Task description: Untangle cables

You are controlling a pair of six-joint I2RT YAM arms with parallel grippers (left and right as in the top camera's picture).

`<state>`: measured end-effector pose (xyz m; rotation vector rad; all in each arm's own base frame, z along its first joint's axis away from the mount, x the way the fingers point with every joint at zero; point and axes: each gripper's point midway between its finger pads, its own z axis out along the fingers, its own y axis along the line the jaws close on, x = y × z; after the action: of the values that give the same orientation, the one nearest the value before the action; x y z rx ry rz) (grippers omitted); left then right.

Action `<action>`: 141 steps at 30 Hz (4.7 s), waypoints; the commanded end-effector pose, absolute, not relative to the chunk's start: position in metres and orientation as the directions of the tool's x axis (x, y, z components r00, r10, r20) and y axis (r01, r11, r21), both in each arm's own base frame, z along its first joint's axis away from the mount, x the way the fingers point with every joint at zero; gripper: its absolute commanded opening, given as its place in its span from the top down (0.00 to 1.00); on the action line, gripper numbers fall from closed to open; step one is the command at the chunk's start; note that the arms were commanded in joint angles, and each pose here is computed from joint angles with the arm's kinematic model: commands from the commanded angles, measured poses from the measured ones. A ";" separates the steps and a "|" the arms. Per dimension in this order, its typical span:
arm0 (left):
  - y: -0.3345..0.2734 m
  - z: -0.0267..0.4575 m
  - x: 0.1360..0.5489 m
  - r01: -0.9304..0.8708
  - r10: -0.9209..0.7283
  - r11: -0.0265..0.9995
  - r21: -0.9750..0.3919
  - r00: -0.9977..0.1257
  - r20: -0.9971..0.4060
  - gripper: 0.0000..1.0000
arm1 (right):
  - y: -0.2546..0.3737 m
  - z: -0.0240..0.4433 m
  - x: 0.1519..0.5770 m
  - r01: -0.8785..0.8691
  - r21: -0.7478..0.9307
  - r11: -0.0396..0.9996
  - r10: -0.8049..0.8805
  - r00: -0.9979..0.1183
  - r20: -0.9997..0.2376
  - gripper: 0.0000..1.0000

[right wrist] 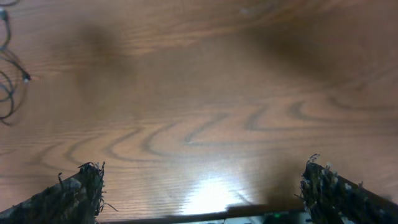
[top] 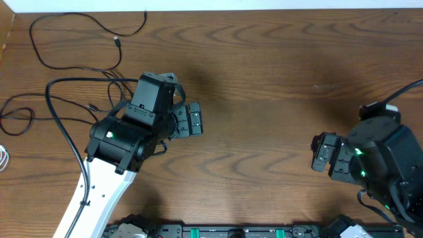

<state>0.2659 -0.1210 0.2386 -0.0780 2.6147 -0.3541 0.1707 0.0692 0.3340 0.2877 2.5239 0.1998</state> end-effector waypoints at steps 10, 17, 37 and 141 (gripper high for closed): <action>-0.119 0.243 0.266 0.021 -0.105 0.969 -0.247 -0.867 -0.488 0.02 | 0.070 0.326 0.167 0.205 0.218 0.954 0.290 -0.813 -0.505 0.01; -0.119 0.243 0.266 0.021 -0.105 0.969 -0.247 -0.867 -0.487 0.02 | 0.060 0.323 0.166 0.201 0.152 0.968 0.251 -0.816 -0.520 0.01; -0.119 0.243 0.266 0.021 -0.105 0.969 -0.247 -0.867 -0.487 0.02 | 0.015 0.265 0.250 0.078 0.175 0.981 0.192 -0.448 -0.873 0.01; -0.119 0.242 0.266 0.021 -0.105 0.969 -0.247 -0.867 -0.487 0.02 | 0.000 0.157 0.246 0.013 -0.001 1.000 0.000 -0.072 -0.997 0.01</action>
<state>0.2661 -0.1205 0.2384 -0.0792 2.6142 -0.3502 0.2465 0.0018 0.1574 -0.0047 1.6438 -0.0174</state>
